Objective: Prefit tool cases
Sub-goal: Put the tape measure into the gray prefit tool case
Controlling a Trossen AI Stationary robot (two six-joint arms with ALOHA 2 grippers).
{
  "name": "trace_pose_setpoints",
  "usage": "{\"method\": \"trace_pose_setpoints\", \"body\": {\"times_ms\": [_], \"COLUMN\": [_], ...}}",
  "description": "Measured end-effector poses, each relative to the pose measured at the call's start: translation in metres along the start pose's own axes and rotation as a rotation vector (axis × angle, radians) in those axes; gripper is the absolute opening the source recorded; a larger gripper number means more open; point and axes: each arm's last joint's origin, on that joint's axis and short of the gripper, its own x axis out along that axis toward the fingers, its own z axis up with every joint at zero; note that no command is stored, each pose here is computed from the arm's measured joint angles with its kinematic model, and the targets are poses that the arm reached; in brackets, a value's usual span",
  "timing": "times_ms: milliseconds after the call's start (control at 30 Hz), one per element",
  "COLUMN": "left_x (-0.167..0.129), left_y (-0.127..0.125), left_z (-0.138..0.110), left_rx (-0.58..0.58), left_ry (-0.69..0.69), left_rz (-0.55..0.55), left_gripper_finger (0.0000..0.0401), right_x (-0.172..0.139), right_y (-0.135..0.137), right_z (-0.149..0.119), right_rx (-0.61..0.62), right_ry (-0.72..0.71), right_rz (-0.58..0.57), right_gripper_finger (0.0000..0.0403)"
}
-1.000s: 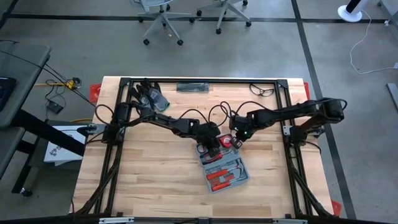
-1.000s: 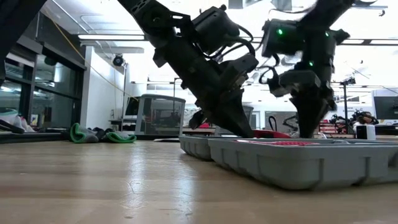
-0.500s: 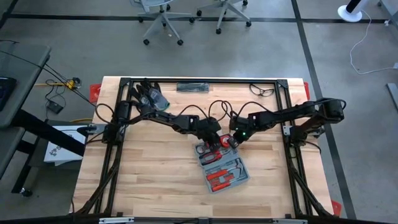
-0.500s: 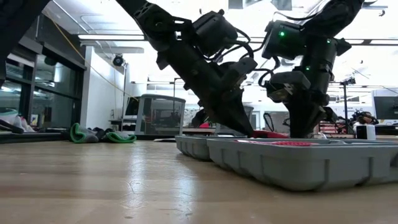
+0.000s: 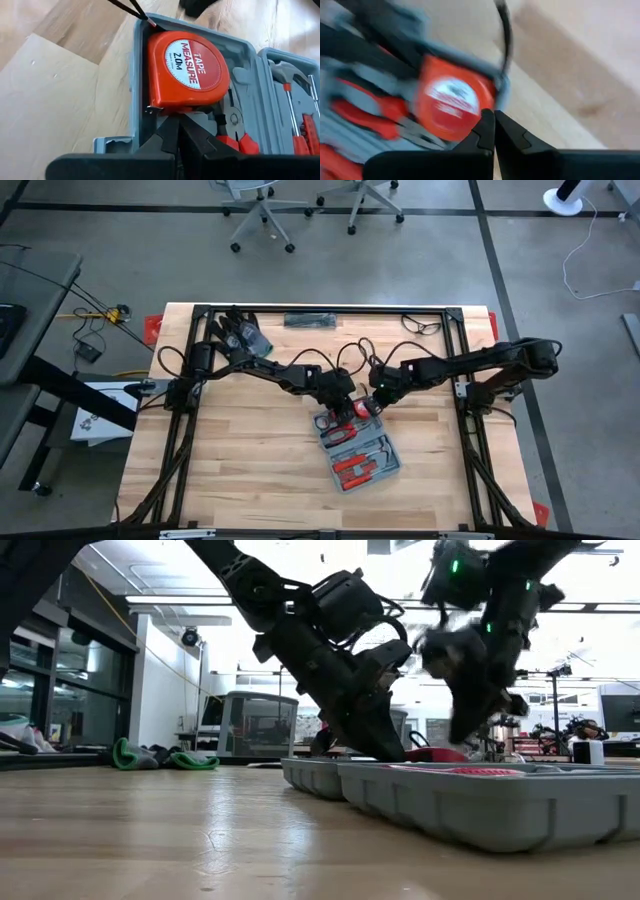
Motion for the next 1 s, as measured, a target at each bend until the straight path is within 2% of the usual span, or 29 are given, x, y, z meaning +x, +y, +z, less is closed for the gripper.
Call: {"method": "trace_pose_setpoints", "body": {"times_ms": [100, 233, 367, 467, 600, 733, 1000], "left_x": [0.000, 0.000, 0.000, 0.000, -0.001, -0.012, -0.048], "left_y": [0.000, 0.000, 0.000, 0.000, 0.001, 0.001, -0.018], "left_z": [0.000, 0.000, 0.000, -0.001, -0.006, -0.006, -0.009], "left_rx": [0.000, -0.001, -0.004, -0.005, 0.006, 0.017, 0.122], "left_ry": [0.001, 0.002, 0.001, 0.006, 0.058, 0.137, 0.209], "left_rz": [0.001, 0.001, 0.003, 0.002, 0.025, -0.026, 0.011], "left_gripper_finger": [0.0000, 0.0000, 0.0000, 0.0000, 0.0000, 0.0000, 0.0000], "right_x": [-0.013, -0.015, 0.005, 0.030, 0.039, 0.038, 0.039], "right_y": [0.006, 0.012, 0.020, 0.021, 0.021, 0.018, 0.014], "right_z": [0.002, 0.002, 0.004, 0.003, 0.002, 0.000, -0.002], "right_rx": [-0.017, -0.036, -0.075, -0.055, -0.039, -0.039, -0.053], "right_ry": [-0.062, -0.083, -0.059, 0.010, 0.057, 0.092, 0.120], "right_rz": [0.024, 0.059, 0.114, 0.122, 0.133, 0.112, 0.097], "right_gripper_finger": [0.0000, 0.0000, 0.0000, 0.0000, 0.0000, 0.0000, 0.0000]}}
